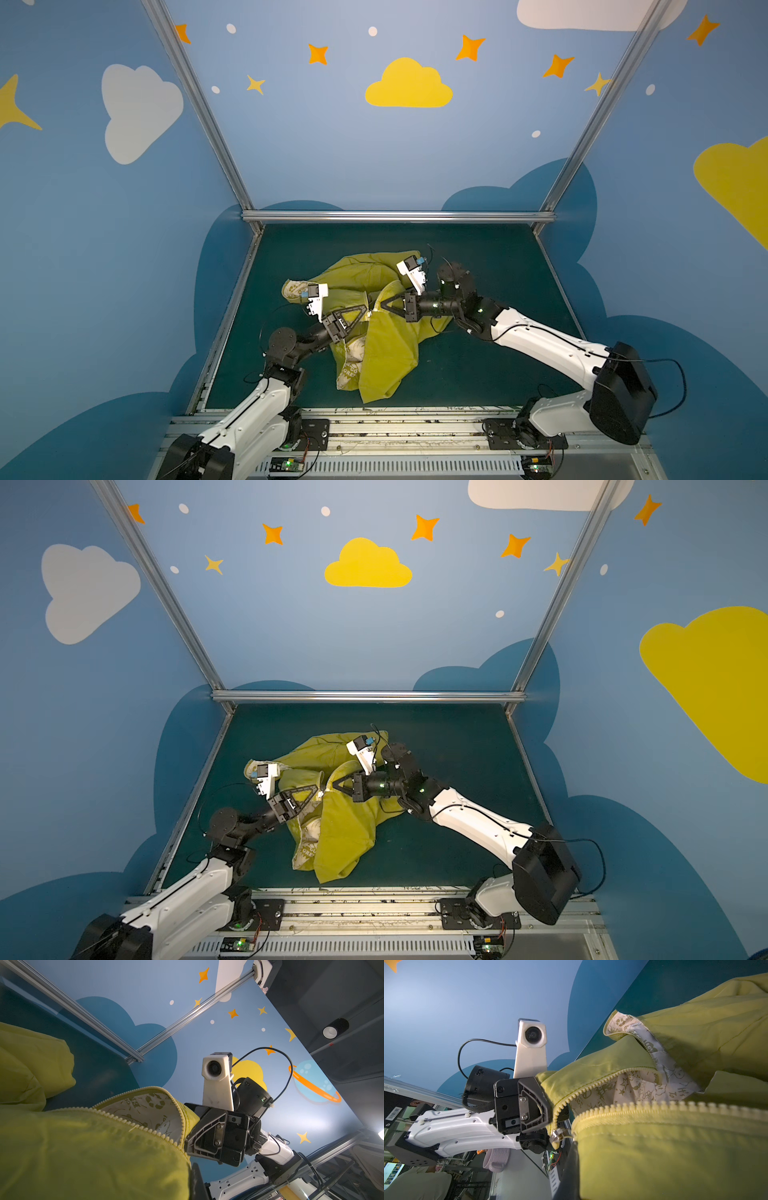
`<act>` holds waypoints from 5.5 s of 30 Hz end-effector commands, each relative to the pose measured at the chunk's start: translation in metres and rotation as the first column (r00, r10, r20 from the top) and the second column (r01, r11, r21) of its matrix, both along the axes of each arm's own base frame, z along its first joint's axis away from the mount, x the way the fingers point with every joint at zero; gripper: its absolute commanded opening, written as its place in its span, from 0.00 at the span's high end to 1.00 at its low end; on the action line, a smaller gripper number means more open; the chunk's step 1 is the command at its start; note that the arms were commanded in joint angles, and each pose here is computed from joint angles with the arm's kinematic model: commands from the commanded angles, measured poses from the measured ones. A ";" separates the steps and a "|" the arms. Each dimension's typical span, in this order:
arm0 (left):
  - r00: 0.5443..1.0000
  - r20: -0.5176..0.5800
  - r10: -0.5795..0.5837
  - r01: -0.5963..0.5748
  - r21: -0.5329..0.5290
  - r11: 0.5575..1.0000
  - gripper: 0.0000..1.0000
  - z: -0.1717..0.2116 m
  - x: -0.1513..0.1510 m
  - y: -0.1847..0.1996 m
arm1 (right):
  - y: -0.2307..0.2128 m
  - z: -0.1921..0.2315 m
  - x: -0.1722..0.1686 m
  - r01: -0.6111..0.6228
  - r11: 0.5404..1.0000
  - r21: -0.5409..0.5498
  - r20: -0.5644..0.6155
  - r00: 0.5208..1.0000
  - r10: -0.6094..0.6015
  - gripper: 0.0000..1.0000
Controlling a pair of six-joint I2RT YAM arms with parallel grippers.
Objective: Zip up the jacket
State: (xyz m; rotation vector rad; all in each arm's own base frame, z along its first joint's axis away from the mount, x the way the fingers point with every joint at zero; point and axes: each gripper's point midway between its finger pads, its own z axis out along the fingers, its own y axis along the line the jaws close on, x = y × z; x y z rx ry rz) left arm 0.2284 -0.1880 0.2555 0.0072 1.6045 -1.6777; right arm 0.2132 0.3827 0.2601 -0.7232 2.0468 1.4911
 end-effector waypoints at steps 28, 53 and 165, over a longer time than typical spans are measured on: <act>0.994 0.111 -0.003 0.007 -0.035 0.999 0.97 0.024 -0.005 -0.002 | 0.010 0.016 -0.010 -0.056 0.997 0.049 0.041 0.998 0.054 1.00; 0.995 0.102 0.007 -0.005 -0.016 1.000 0.97 0.018 -0.003 -0.001 | 0.001 0.023 -0.013 -0.046 0.997 0.058 0.068 0.997 0.042 1.00; 0.999 -0.044 0.018 -0.013 0.112 0.994 0.97 -0.016 0.027 -0.004 | 0.020 -0.051 -0.030 -0.144 0.980 -0.137 0.095 0.983 0.158 1.00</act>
